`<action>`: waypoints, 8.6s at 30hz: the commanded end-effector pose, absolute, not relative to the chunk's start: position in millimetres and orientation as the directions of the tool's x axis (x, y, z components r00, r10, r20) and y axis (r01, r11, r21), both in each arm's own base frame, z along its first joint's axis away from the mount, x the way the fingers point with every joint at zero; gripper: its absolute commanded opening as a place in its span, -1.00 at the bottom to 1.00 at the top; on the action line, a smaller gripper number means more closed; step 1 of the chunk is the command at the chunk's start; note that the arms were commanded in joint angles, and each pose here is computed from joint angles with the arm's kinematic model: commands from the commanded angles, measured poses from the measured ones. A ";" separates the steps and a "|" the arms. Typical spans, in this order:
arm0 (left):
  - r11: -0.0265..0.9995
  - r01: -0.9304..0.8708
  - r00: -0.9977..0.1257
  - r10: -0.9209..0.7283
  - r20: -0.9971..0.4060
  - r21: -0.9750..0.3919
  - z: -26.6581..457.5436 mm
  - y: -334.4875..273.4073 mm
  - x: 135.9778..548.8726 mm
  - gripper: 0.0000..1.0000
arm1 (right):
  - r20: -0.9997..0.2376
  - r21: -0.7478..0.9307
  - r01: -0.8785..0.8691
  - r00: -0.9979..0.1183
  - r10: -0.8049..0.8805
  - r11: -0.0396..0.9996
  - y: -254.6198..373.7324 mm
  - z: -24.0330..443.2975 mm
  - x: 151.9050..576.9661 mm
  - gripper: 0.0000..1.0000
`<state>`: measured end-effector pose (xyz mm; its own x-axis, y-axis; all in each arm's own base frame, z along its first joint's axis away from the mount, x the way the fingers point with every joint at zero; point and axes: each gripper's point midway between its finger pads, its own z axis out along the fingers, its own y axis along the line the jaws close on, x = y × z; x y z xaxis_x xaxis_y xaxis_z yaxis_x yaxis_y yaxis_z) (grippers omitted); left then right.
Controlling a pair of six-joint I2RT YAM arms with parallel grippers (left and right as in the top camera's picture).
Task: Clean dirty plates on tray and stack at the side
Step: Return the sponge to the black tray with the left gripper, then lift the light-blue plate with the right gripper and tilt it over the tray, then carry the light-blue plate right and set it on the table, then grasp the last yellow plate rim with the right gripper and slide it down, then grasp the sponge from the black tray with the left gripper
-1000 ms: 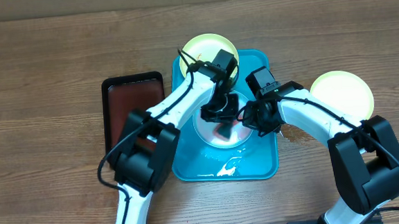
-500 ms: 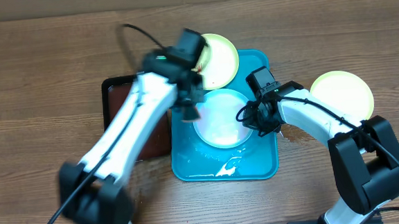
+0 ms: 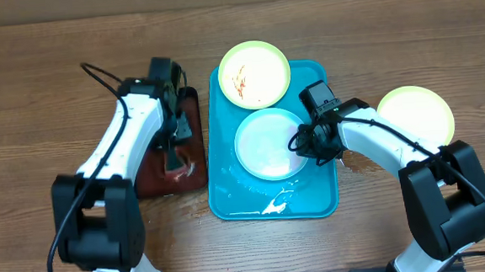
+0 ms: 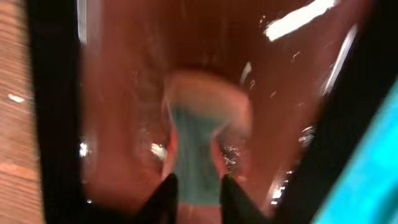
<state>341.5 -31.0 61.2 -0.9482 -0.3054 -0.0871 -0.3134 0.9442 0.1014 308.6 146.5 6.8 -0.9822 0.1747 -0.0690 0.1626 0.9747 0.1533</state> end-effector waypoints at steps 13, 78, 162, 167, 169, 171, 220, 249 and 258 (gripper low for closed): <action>0.917 -0.360 -0.849 -0.399 -0.346 -0.172 213.7 -7.8 368.3 0.80 | -0.291 -0.019 -0.186 -0.939 -0.184 0.982 182.4 138.2 356.6 -0.92; 0.834 -0.440 -0.724 -0.549 -0.417 -0.334 284.6 35.5 337.1 0.99 | -0.805 -0.461 -0.046 -0.398 -0.440 0.886 345.6 239.4 335.1 -0.93; 0.834 -0.440 -0.724 -0.549 -0.417 -0.333 284.6 35.6 337.1 0.99 | -0.075 0.094 0.602 -0.790 0.608 0.793 -107.1 20.3 334.2 -0.17; 0.834 -0.440 -0.724 -0.549 -0.417 -0.333 284.6 35.6 337.1 1.00 | -0.096 0.108 0.545 -0.827 0.554 0.832 -84.4 61.1 342.0 -0.05; 0.834 -0.440 -0.724 -0.549 -0.417 -0.333 284.6 35.6 337.1 1.00 | -0.144 0.122 0.489 -0.852 0.503 0.864 -66.6 84.4 349.5 0.01; 0.834 -0.440 -0.724 -0.549 -0.417 -0.333 284.6 35.6 337.1 1.00 | -0.206 0.141 0.416 -0.875 0.437 0.899 -42.0 106.7 357.7 0.13; 0.834 -0.440 -0.724 -0.549 -0.417 -0.333 284.6 35.5 337.1 1.00 | -0.268 0.228 0.034 -0.959 0.096 0.973 129.7 126.3 386.9 -0.92; 0.965 -0.229 -0.925 -0.258 -0.280 -0.131 184.2 -24.6 315.8 0.77 | -0.440 0.237 -0.018 -0.893 0.091 0.971 162.3 143.8 339.8 0.54; 0.952 -0.305 -0.946 -0.301 -0.119 0.019 58.1 -16.5 325.4 -0.11 | -0.383 0.206 -0.006 -0.921 0.075 0.979 155.0 135.8 324.2 0.21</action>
